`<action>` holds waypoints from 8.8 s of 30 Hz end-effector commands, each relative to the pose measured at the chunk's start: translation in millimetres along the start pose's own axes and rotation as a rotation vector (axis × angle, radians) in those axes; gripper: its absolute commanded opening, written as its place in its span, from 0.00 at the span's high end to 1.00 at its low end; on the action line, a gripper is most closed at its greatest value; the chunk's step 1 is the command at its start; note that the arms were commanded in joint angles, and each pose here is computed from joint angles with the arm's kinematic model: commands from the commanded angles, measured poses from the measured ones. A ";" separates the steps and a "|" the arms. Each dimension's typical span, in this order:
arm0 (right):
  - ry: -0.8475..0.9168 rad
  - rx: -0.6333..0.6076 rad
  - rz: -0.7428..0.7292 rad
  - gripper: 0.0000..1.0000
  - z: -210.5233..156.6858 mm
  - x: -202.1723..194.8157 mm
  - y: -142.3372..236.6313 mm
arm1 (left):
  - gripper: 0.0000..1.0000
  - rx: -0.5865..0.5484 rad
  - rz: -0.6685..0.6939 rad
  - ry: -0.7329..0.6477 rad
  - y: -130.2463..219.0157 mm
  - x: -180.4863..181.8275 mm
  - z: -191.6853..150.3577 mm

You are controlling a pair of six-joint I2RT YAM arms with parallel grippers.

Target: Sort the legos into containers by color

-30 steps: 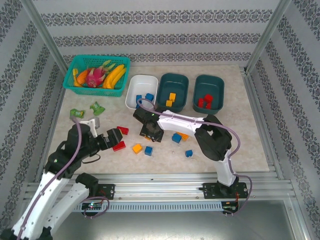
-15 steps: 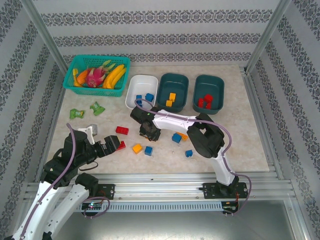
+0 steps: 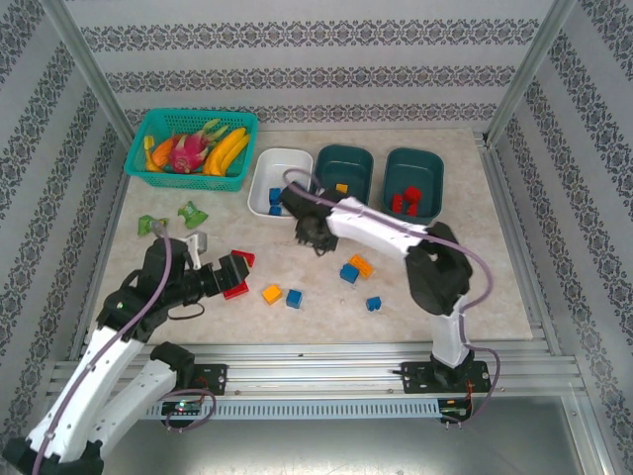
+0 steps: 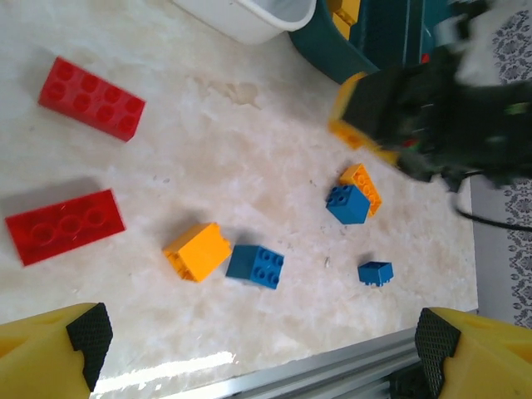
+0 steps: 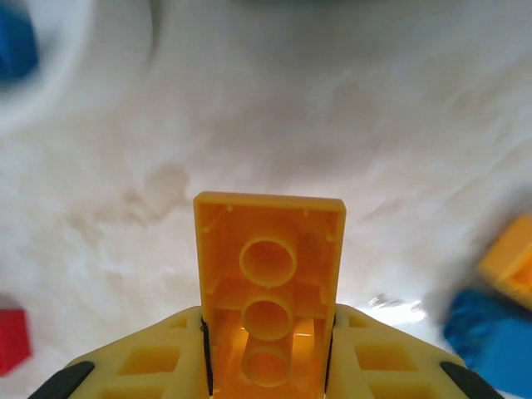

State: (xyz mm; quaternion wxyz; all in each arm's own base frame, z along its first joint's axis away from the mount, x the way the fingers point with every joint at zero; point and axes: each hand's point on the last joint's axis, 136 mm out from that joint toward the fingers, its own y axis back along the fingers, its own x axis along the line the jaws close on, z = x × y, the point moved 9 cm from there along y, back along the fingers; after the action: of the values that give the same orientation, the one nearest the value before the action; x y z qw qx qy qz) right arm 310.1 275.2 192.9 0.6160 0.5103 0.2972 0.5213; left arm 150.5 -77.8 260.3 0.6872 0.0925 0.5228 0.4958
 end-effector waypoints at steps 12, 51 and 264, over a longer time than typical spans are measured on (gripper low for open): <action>0.028 -0.013 -0.109 0.79 129.6 -46.1 -35.7 | 0.03 -0.045 -0.175 -0.101 -85.0 -76.6 90.2; 0.139 -0.257 0.271 0.46 89.3 -54.6 128.9 | 0.07 0.053 -0.013 -0.185 -55.5 -78.4 74.2; -0.174 0.016 0.157 0.70 254.9 -196.4 -97.3 | 0.07 0.099 -0.242 -0.232 -232.4 -224.4 111.8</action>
State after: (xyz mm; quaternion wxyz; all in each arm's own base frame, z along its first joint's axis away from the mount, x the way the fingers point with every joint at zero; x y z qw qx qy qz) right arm 519.9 19.2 150.0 0.5908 0.5600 0.1969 0.5465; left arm 386.5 -315.1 285.7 0.7766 0.1242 0.4864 0.3806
